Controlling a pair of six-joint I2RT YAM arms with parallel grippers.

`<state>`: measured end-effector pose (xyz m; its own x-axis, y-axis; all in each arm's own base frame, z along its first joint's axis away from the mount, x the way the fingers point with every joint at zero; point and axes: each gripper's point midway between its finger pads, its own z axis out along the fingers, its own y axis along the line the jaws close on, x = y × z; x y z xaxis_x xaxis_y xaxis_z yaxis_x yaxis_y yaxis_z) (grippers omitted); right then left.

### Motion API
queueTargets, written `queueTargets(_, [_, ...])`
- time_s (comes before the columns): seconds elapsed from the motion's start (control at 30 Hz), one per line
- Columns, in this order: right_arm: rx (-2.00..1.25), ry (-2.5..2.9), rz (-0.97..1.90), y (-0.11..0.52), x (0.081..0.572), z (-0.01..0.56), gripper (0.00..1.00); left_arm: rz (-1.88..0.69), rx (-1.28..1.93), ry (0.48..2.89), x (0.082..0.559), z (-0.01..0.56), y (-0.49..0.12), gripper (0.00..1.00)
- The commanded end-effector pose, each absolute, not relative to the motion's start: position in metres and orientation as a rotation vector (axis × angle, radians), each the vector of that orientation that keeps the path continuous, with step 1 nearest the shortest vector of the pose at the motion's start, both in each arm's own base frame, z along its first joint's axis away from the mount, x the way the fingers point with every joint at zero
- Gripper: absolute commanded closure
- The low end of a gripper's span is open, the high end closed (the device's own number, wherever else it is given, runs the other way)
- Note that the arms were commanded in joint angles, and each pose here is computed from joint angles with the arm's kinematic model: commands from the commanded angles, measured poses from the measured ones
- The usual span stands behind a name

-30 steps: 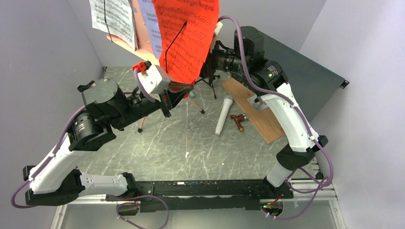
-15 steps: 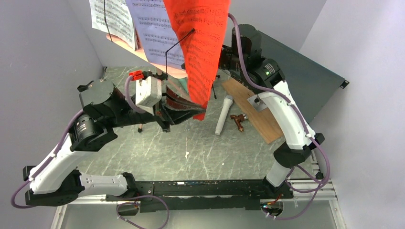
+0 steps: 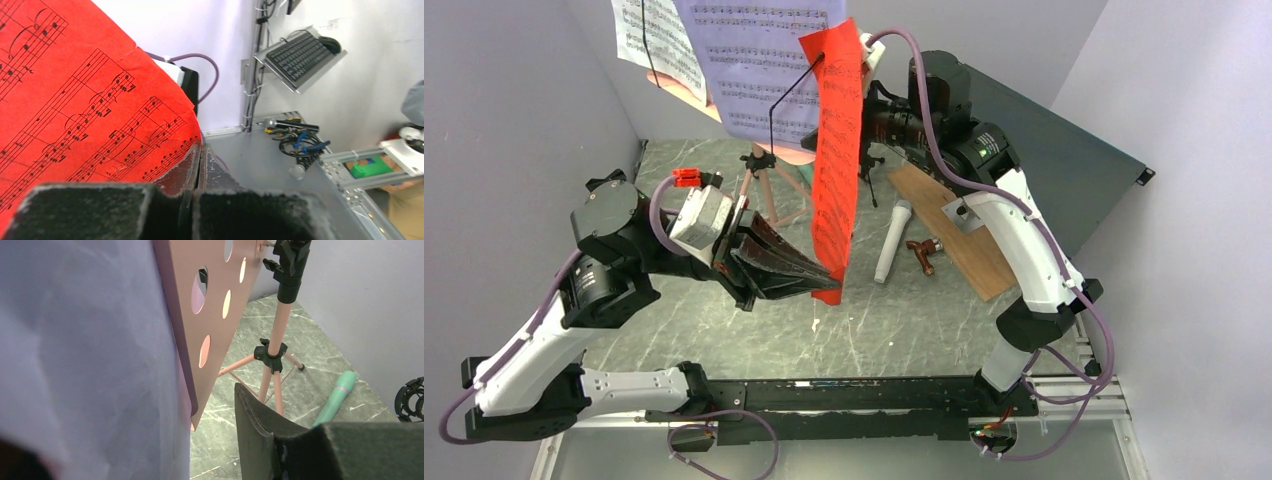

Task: Pack up the instrument practice props
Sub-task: Pick up the sheet music from the music stand.

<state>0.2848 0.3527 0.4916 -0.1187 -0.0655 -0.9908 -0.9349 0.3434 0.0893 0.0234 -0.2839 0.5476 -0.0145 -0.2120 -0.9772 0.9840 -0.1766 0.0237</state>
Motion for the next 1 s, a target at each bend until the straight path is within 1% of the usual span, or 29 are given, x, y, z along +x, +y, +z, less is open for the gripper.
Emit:
queueTargets(0.0, [-0.927,1.419,0.974,0.351,0.285,0.516,0.56,-1.582,1.310,0.959,0.000,0.539,-0.291,1.00])
queueTargets(0.17, [-0.936,1.414,0.963,0.349,0.284,0.517,0.53,-1.674,1.397,0.946,-0.015,0.536,-0.288,1.00])
queueTargets(0.27, [-0.944,1.401,0.956,0.346,0.281,0.520,0.49,-1.702,1.401,0.902,-0.024,0.541,-0.279,1.00])
queueTargets(0.37, [-0.950,1.395,0.957,0.346,0.280,0.521,0.49,-1.712,1.389,0.876,-0.028,0.545,-0.272,1.00])
queueTargets(0.57, [-0.949,1.394,0.956,0.345,0.279,0.522,0.42,-1.771,1.427,0.935,-0.028,0.535,-0.282,1.00])
queueTargets(0.67, [-0.941,1.394,0.950,0.342,0.280,0.524,0.42,-1.812,1.469,0.960,-0.029,0.530,-0.290,1.00])
queueTargets(0.83, [-0.955,1.386,0.931,0.339,0.283,0.522,0.42,-1.831,1.495,0.920,-0.035,0.535,-0.286,1.00])
queueTargets(0.87, [-0.960,1.381,0.928,0.337,0.282,0.523,0.41,-1.836,1.496,0.916,-0.036,0.535,-0.285,1.00])
queueTargets(0.97, [-0.981,1.372,0.925,0.333,0.279,0.523,0.34,-1.839,1.497,0.927,-0.037,0.533,-0.283,1.00])
